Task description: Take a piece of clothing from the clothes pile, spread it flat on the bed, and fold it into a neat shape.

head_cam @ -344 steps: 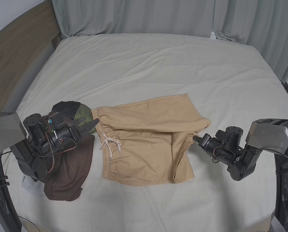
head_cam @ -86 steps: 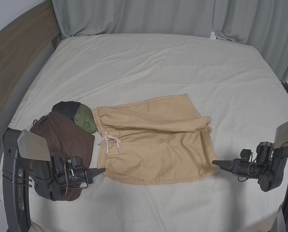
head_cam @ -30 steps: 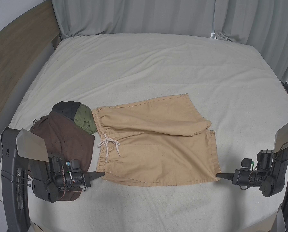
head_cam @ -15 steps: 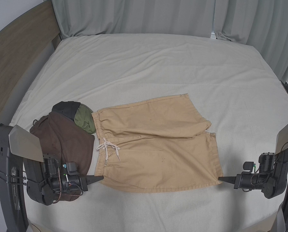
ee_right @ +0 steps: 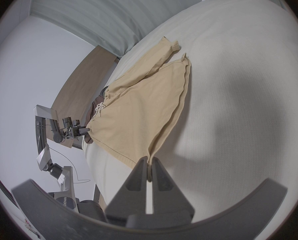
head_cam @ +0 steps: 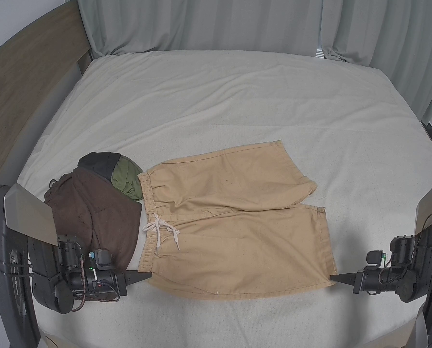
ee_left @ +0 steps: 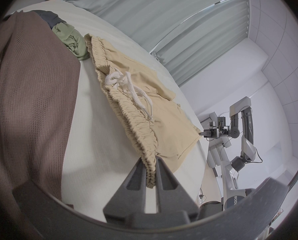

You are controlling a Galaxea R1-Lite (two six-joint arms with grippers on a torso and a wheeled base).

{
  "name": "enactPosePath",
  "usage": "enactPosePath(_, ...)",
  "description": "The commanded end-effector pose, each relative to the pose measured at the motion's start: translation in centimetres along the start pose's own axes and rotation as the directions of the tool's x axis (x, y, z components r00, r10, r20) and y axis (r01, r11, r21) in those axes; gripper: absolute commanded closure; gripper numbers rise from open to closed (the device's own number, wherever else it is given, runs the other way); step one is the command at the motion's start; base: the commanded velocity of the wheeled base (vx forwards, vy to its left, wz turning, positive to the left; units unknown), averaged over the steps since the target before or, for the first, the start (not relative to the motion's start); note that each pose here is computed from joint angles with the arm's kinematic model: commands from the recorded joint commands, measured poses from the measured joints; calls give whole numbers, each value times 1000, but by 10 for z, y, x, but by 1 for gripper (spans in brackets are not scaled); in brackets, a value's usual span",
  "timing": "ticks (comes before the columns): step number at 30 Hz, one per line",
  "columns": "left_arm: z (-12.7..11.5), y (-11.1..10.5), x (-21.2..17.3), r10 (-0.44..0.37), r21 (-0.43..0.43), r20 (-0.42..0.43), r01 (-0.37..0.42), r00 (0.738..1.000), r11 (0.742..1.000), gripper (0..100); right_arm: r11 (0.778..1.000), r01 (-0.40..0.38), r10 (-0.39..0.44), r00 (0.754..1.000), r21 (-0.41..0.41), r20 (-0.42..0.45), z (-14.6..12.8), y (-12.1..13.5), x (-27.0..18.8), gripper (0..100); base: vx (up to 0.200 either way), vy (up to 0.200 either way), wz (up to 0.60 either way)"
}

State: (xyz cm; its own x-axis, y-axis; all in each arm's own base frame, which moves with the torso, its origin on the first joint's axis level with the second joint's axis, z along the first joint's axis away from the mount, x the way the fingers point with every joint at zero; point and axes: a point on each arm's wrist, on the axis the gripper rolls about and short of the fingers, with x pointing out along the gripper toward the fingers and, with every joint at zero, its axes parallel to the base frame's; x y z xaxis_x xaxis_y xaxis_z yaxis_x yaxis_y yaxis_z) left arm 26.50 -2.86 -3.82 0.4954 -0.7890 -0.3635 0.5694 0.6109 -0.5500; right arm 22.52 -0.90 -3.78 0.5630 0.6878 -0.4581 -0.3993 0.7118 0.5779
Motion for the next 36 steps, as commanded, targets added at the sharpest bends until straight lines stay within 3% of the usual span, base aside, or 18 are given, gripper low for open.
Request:
enactPosePath(1,-4,-4,-4,2,-1,-15,-2,1000,1000,100,1000,11,-11,1000,5,-6,-2,1,-2,100,0,0,0)
enactPosePath(29,-27,-27,-27,11,-5,-97,-12,995,1000,100,998,39,-40,998,-39,-39,-13,5,-13,100,0,0,0)
enactPosePath(36,-33,-32,-32,0,-2,-123,0,992,1000,100,996,34,-38,998,-84,-49,-14,5,-13,100,0,0,0)
